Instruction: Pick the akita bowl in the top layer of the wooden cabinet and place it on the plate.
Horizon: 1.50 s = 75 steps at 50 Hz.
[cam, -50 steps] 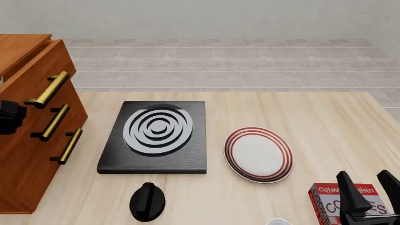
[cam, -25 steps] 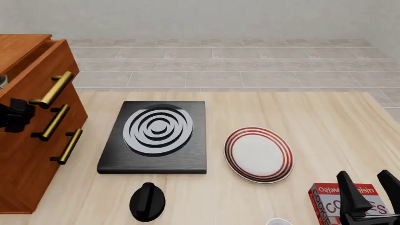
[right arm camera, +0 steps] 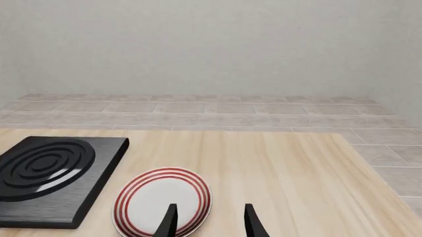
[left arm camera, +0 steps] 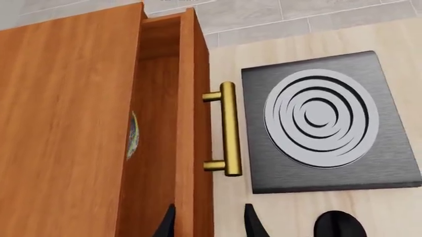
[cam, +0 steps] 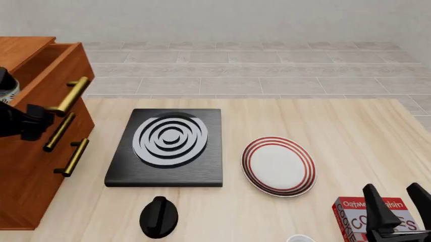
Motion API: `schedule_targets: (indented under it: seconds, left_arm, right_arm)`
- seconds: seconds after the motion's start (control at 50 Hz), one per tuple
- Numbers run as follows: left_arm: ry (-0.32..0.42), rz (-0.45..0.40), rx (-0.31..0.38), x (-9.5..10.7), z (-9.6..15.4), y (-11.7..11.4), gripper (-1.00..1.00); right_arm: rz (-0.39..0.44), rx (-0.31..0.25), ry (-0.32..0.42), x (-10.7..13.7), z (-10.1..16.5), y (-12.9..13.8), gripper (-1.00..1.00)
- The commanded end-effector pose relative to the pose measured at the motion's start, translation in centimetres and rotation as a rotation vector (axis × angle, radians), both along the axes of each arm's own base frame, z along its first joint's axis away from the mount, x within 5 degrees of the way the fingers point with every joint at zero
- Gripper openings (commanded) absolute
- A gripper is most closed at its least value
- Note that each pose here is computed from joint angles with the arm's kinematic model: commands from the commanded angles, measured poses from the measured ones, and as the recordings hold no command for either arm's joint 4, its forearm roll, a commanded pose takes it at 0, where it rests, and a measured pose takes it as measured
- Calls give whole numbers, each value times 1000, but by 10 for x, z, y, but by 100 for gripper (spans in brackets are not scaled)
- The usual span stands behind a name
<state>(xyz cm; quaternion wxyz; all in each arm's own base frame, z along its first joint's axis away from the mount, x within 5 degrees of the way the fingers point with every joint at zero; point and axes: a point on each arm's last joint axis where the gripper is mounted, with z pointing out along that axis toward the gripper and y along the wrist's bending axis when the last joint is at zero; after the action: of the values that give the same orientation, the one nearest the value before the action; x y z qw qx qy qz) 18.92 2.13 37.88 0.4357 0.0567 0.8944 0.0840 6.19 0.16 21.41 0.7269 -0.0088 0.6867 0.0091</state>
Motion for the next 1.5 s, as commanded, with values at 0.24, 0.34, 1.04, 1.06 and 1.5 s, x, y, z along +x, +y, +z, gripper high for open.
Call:
schedule_targets:
  seconds: [0.24, 0.34, 1.04, 1.06, 1.5]
  left_arm:
    - [30, -108, -31, 6, -4, -22, 100]
    - [35, -113, -31, 9, -8, -23, 100]
    - [51, -204, -70, 24, -12, -50, 100]
    - [55, -208, -72, 26, -13, -51, 100]
    - [65, -266, -80, 34, -16, -68, 100]
  right_arm:
    - [-1, 2, -2, 0, 0, 0, 100]
    - [0, 2, -2, 1, 1, 0, 100]
    - [-1, 4, -3, -2, 0, 0, 100]
    - [-2, 4, -3, -2, 0, 0, 100]
    - [-1, 4, -3, -2, 0, 0, 100]
